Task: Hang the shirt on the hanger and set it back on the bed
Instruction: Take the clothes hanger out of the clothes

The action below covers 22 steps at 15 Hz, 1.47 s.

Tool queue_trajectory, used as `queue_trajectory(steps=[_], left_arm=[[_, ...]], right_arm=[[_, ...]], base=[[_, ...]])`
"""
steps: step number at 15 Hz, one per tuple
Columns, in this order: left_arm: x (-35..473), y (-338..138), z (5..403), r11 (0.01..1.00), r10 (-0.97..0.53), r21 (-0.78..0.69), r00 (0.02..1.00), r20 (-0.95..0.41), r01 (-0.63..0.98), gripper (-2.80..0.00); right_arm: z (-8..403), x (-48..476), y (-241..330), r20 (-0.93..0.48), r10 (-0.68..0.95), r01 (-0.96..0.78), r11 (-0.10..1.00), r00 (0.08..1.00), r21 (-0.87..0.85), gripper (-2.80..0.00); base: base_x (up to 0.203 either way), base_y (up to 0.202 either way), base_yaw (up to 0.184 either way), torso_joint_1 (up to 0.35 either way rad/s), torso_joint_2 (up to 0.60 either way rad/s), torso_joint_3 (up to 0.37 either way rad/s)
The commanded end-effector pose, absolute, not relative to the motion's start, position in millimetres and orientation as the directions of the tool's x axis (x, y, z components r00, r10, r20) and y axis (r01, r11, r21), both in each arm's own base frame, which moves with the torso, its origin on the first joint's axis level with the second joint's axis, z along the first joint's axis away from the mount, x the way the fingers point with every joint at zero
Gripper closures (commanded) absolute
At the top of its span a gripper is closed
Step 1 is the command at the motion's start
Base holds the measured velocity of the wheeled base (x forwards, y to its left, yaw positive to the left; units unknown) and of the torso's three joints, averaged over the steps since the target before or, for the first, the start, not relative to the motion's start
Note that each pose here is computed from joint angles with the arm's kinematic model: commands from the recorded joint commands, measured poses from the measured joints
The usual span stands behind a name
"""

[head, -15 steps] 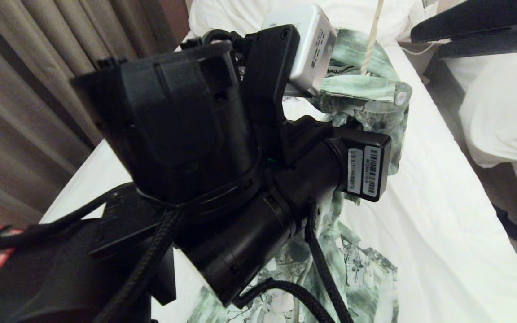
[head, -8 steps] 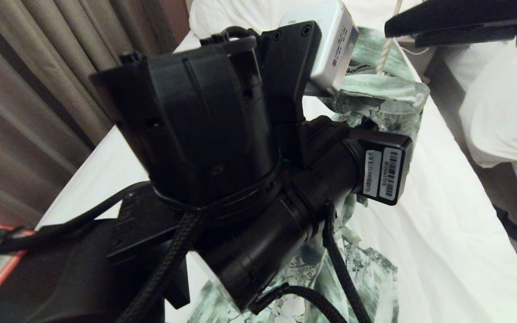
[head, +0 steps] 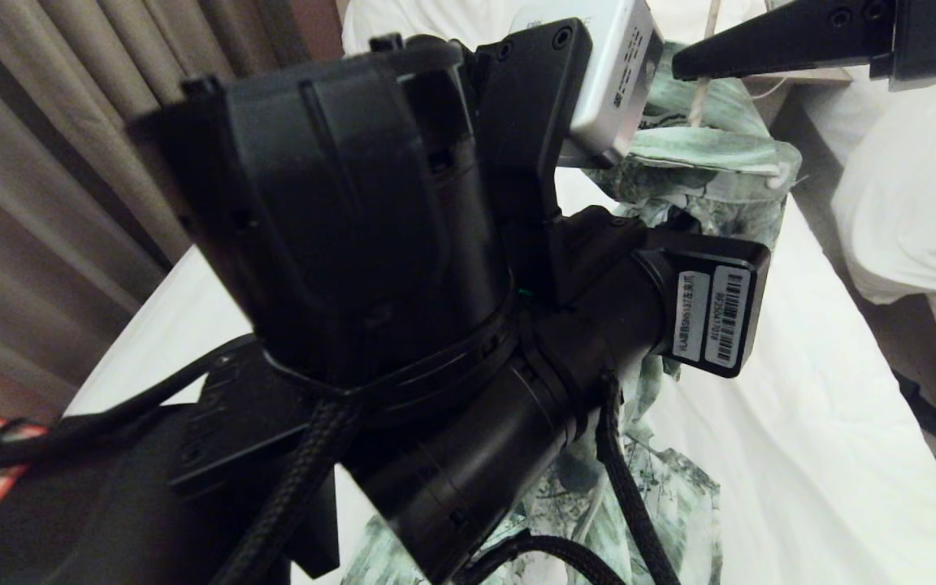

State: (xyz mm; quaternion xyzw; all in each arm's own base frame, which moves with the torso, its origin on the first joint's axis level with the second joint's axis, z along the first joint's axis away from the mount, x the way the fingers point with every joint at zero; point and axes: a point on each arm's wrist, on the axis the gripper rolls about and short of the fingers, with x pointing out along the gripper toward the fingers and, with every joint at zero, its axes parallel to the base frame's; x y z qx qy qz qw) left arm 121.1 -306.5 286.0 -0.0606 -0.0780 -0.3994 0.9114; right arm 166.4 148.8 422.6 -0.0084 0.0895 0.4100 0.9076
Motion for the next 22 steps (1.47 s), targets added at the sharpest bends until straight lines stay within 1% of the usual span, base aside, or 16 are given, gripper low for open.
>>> queue_trajectory(steps=[1,3,10,11,15,17,19,22], left_arm=[[116,-305,289,0.663,-0.729,-0.046,0.659,0.187,0.747,0.0],[112,-301,290,0.658,-0.742,-0.031,0.654,0.148,0.753,0.0],[112,-301,289,0.659,-0.74,-0.034,0.656,0.148,0.751,0.0],[112,-301,290,0.658,-0.741,-0.034,0.655,0.15,0.752,-2.8],[110,-296,294,0.658,-0.739,-0.039,0.654,0.161,0.752,-2.8],[108,-288,298,0.657,-0.738,-0.04,0.653,0.17,0.753,-2.8],[103,-275,303,0.656,-0.736,-0.039,0.651,0.185,0.753,-2.8],[97,-257,312,0.657,-0.73,-0.047,0.65,0.211,0.752,-2.8]], right_arm=[[420,169,152,-0.178,0.743,-0.746,0.663,0.646,0.06,0.0],[421,168,152,-0.175,0.742,-0.746,0.664,0.647,0.059,0.0],[422,165,153,-0.175,0.749,-0.753,0.656,0.639,0.057,0.0],[422,163,152,-0.172,0.751,-0.755,0.653,0.637,0.057,0.0],[424,161,150,-0.162,0.752,-0.755,0.653,0.639,0.055,0.0],[427,161,150,-0.135,0.752,-0.753,0.656,0.645,0.053,0.0],[431,163,151,-0.089,0.718,-0.717,0.696,0.691,0.044,0.0],[433,165,153,-0.066,0.704,-0.703,0.71,0.707,0.041,0.0]], base=[[0.0,0.0,0.0,0.0,0.0,0.0],[0.0,0.0,0.0,0.0,0.0,0.0],[0.0,0.0,0.0,0.0,0.0,0.0],[0.0,0.0,0.0,0.0,0.0,0.0],[0.0,0.0,0.0,0.0,0.0,0.0],[0.0,0.0,0.0,0.0,0.0,0.0],[0.0,0.0,0.0,0.0,0.0,0.0],[0.0,0.0,0.0,0.0,0.0,0.0]])
